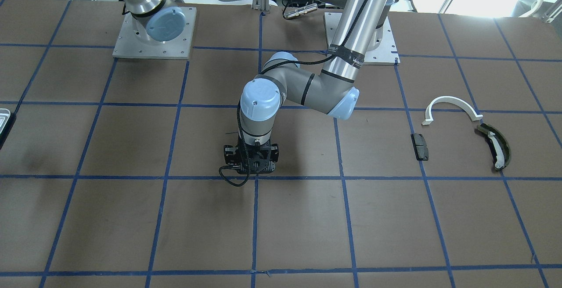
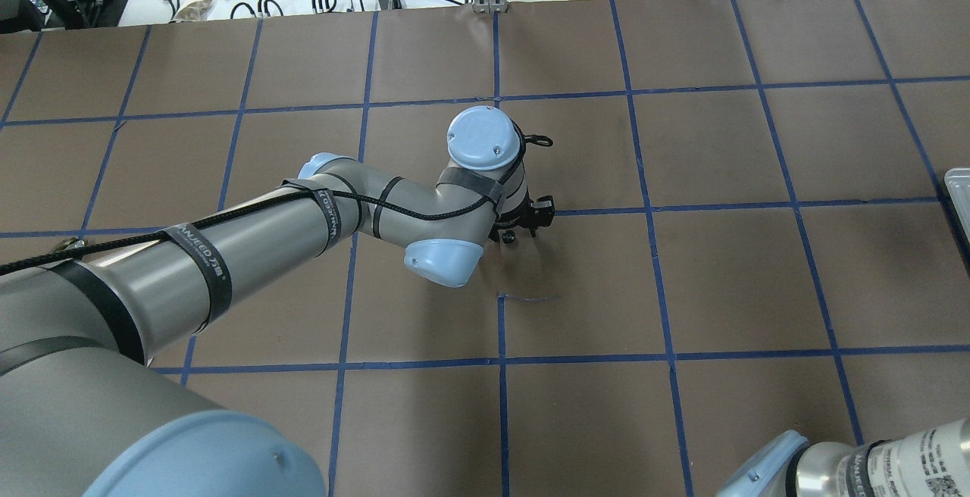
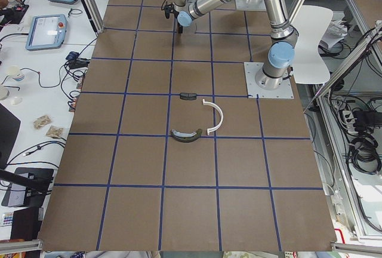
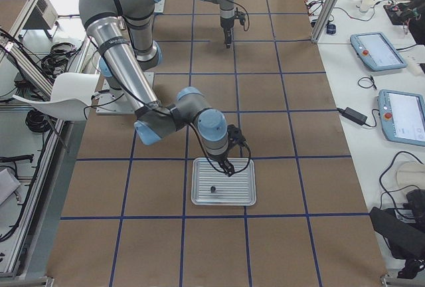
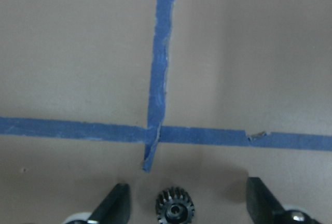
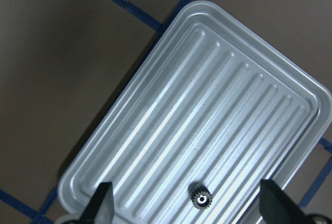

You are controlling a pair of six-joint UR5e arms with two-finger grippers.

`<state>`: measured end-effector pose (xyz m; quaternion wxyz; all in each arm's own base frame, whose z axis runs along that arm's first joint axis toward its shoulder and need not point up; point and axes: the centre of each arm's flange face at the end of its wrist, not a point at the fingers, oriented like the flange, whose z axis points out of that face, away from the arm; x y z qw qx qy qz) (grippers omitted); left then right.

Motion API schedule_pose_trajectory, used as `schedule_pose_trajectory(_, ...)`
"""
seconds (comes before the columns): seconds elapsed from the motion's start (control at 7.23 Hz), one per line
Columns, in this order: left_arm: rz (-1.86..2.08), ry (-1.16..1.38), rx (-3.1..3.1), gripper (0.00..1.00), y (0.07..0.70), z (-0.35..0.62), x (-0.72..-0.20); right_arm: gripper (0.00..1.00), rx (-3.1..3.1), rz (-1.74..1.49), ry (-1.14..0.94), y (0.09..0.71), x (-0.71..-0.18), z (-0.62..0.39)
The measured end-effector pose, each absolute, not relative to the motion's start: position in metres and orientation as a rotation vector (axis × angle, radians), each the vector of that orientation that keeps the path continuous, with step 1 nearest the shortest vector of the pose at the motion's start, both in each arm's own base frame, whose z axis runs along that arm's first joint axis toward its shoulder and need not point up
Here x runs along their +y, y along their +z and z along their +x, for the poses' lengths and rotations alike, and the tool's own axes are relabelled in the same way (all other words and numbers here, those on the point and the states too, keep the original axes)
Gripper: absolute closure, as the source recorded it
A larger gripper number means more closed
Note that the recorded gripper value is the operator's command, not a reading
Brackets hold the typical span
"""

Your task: Place bearing gear from tray to pile

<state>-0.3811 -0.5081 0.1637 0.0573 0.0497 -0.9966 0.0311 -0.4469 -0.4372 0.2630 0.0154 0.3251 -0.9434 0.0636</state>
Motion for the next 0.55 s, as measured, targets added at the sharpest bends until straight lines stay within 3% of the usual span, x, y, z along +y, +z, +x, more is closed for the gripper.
schedule_pose_trajectory(0.14, 0.153, 0.096, -3.022, 0.94, 0.165, -0.380, -0.508, 0.17, -2.915, 1.114, 0.195, 0.233, -0.438, -0.473)
schedule_pose_trajectory(0.55, 0.165, 0.098, -3.023, 0.95, 0.176, -0.375, -0.512, 0.26, -2.950, 1.151, 0.053, 0.184, -0.436, -0.504)
